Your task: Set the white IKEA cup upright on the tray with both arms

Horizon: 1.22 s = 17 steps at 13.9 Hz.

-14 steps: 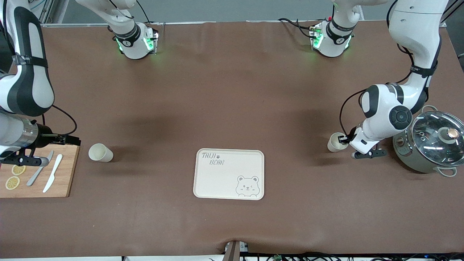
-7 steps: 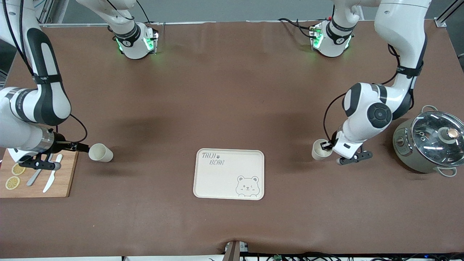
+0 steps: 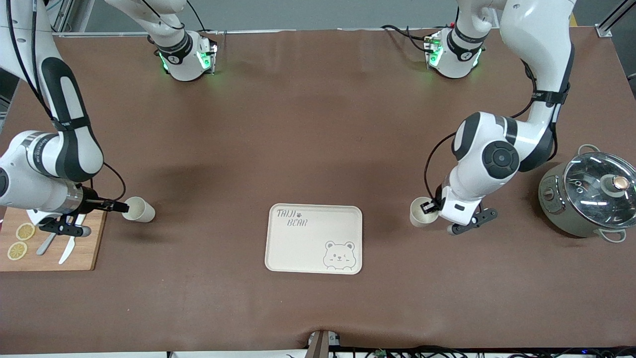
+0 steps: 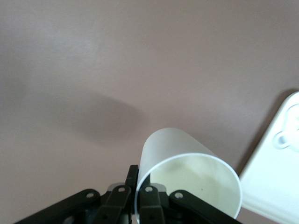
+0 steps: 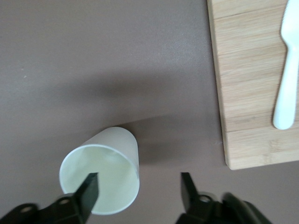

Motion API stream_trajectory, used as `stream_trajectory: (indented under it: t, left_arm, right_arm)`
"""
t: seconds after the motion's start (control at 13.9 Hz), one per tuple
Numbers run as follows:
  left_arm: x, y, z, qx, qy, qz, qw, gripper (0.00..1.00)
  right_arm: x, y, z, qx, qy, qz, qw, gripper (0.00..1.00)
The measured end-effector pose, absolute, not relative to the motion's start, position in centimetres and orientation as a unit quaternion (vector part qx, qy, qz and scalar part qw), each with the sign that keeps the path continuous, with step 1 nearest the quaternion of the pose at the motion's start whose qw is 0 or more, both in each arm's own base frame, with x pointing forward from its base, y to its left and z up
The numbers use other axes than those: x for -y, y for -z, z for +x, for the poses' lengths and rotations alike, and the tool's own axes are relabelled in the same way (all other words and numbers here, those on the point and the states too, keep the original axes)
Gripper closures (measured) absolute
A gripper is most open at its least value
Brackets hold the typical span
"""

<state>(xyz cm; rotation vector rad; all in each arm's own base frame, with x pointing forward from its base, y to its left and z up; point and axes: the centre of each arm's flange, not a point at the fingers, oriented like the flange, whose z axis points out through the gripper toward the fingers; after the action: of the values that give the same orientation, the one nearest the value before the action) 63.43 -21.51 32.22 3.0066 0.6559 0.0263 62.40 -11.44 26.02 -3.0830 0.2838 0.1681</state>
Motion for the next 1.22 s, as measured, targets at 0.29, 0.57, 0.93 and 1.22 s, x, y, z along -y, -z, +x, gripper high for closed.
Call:
stream_trajectory:
  t: [0.29,0.57,0.93,1.22]
  left_arm:
    - [26.1,-31.2,65.1,-0.257,-0.015,0.965,0.043,0.96]
    - [30.5,-29.5,65.8,-0.300,-0.014,0.952,0.052,0.96]
    - [36.6,-28.8,64.7,-0.320,0.002,0.944,0.081,0.96]
    - [39.3,-25.7,63.3,-0.311,0.007,0.947,0.080,0.96]
  right_arm:
    - [11.1,-23.8,61.4,-0.100,-0.053,-0.993,0.029,0.55]
    - [11.1,-23.5,61.3,-0.102,-0.055,-0.993,0.030,0.98]
    - [11.0,-23.9,61.5,-0.100,-0.063,-0.992,0.032,0.98]
    - [10.8,-27.7,63.2,-0.093,-0.086,-0.991,0.039,0.98]
